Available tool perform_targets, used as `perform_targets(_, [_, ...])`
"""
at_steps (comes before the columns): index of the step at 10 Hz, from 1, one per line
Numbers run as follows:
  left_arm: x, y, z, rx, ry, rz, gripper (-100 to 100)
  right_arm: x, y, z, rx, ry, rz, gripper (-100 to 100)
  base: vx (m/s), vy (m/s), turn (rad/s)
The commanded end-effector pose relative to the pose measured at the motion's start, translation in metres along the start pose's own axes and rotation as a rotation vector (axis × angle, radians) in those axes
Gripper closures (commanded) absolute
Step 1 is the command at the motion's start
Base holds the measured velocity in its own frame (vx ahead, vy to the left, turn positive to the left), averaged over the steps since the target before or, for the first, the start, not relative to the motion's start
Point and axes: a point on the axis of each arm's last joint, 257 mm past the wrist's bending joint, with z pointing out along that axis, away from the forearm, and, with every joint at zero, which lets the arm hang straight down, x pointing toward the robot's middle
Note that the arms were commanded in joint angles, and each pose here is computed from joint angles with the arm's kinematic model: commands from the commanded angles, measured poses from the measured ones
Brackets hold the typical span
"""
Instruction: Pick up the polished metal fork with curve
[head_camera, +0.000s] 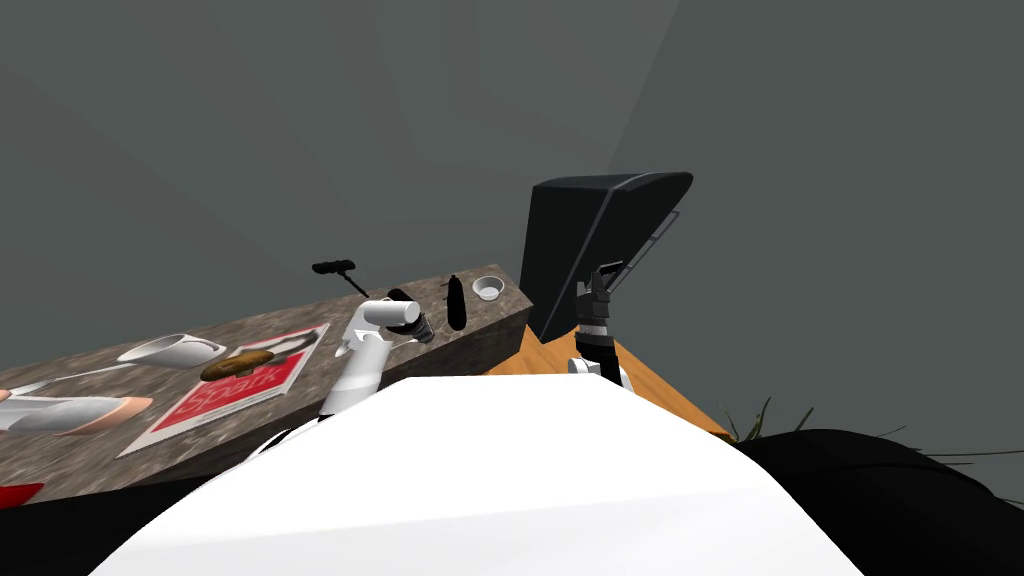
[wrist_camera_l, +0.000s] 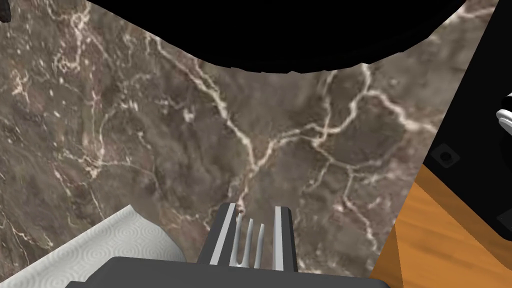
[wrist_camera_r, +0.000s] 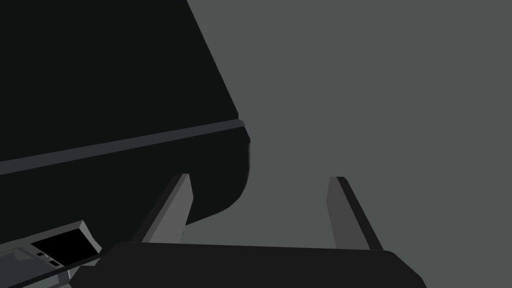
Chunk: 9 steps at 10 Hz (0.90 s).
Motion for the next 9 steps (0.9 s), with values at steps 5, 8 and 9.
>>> perform_targets(5, [0.001,0.0,-0.008,0.0,0.0,0.0,100,0.0,0.0,0.0,0.0,0.0,0.0,0,0.0,0.0,0.0])
perform_targets(8, [0.002,0.0,-0.015,0.002,0.002,0.001,100,0.0,0.0,0.0,0.0,0.0,0.0,0,0.0,0.005,0.002])
perform_targets(9, [0.002,0.001,-0.016,0.001,0.001,0.0,0,0.0,0.0,0.0,0.0,0.0,0.0,0,0.0,0.0,0.0])
